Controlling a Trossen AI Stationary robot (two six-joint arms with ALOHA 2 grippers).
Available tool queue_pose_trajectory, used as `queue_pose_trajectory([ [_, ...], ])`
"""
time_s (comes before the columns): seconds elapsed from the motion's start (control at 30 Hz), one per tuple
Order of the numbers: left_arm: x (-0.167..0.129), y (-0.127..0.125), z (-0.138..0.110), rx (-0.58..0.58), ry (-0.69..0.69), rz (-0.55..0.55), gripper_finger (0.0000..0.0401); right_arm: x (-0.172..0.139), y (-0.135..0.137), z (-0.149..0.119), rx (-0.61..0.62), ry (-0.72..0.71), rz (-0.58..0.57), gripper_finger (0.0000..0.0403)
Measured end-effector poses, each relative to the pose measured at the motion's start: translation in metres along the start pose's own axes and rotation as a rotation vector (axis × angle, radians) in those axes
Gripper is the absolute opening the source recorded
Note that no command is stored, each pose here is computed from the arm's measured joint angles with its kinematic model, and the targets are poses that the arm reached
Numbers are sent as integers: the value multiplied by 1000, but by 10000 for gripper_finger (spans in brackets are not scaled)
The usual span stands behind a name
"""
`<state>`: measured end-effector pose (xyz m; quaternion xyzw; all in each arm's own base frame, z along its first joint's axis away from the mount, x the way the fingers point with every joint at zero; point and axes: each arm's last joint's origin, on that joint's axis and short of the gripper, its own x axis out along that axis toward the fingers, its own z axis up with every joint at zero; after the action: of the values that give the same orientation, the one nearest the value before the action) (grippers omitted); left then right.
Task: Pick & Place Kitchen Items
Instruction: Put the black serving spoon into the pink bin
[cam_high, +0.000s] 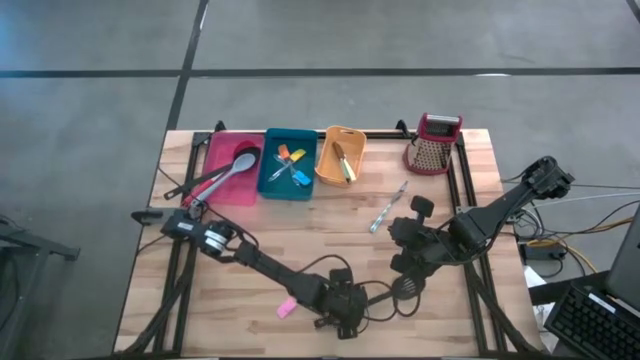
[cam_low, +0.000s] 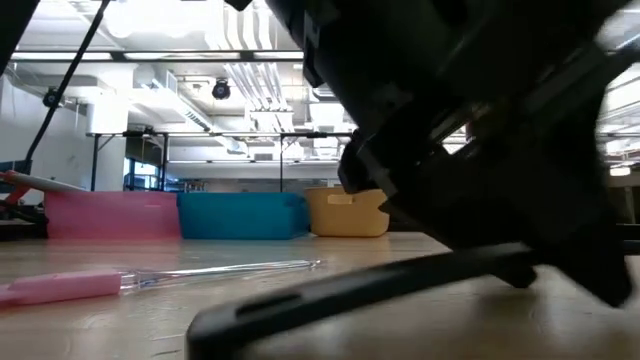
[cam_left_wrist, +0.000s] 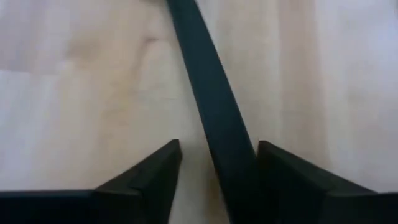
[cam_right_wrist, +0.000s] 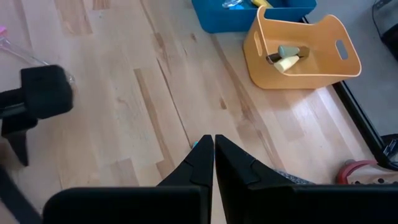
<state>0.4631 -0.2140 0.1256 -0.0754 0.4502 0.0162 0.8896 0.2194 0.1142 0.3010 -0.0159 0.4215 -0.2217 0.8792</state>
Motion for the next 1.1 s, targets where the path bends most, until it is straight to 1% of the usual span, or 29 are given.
queue_pose_trajectory([
  [0.07,2,4,-1,22,4,33,186,0,0,0,0,0,0,8],
  [0.2,4,11,0,80,12,48,86,0,0,0,-1,1,-1,8],
  [0.37,2,17,6,157,7,49,83,0,0,0,-1,1,-1,8],
  [0.43,-6,18,11,187,-5,52,83,0,0,0,-1,2,-1,8],
  [0.53,-23,21,14,253,19,111,83,0,0,-1,-5,2,-6,8],
  [0.6,-41,27,15,303,65,207,83,0,-1,0,-8,-25,-36,8],
  [0.67,-62,35,19,331,78,314,83,-2,-2,0,-17,-95,-101,8],
  [0.77,-104,48,25,377,92,515,83,-9,-3,0,-36,-236,-221,8],
  [0.83,-134,58,26,388,106,607,83,-14,-2,0,-44,-316,-278,8],
  [0.9,-163,70,24,386,137,658,83,-17,-2,-1,-42,-356,-298,8],
  [0.97,-195,82,24,367,127,675,83,-19,-2,-1,-28,-366,-293,8],
  [1.1,-268,110,19,311,55,674,83,-19,-1,-2,-10,-365,-281,8],
])
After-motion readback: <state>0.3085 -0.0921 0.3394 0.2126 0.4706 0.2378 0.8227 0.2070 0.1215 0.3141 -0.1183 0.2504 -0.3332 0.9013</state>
